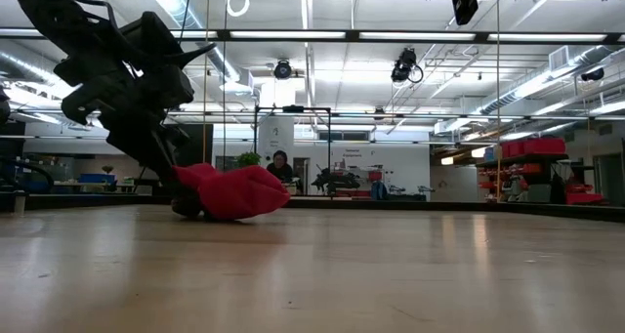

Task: Pick & Place Garden tools in Gardening bag
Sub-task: Put the red gloves into the gardening bag

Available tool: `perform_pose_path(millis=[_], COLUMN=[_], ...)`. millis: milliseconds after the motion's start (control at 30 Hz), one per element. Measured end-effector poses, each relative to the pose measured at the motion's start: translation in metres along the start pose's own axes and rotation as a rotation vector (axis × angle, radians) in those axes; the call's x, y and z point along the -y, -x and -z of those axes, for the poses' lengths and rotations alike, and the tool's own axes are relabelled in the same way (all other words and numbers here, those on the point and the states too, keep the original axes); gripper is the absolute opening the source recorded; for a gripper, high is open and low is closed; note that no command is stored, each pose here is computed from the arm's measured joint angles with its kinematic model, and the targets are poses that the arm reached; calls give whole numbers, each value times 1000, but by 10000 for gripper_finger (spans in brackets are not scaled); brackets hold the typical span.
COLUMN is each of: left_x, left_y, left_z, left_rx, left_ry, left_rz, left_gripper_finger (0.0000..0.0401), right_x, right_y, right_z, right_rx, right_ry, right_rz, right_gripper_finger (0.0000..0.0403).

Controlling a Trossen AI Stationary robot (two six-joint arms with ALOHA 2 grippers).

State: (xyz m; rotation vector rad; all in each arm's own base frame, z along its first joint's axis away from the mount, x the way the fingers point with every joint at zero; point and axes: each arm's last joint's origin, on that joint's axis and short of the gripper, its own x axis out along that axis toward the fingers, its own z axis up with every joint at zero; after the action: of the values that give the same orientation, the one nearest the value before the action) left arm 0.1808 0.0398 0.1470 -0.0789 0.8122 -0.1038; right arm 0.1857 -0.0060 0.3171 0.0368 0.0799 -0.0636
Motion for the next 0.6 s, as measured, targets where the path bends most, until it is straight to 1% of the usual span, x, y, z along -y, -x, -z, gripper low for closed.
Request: perform_pose_path(millis=[200, 600], left_x=[0, 0], left_y=[0, 1], left_z=[0, -1], left_rx=[-4, -1], left_ry=[2, 9], left_rz=[4, 11], left_gripper_finger=[15, 9], right_x=[0, 0], right_y=[0, 0], right_z=[0, 0], right_rx=[0, 0], right_ry=[0, -3], right_rz=[-2, -2], right_gripper_finger=[1, 1])
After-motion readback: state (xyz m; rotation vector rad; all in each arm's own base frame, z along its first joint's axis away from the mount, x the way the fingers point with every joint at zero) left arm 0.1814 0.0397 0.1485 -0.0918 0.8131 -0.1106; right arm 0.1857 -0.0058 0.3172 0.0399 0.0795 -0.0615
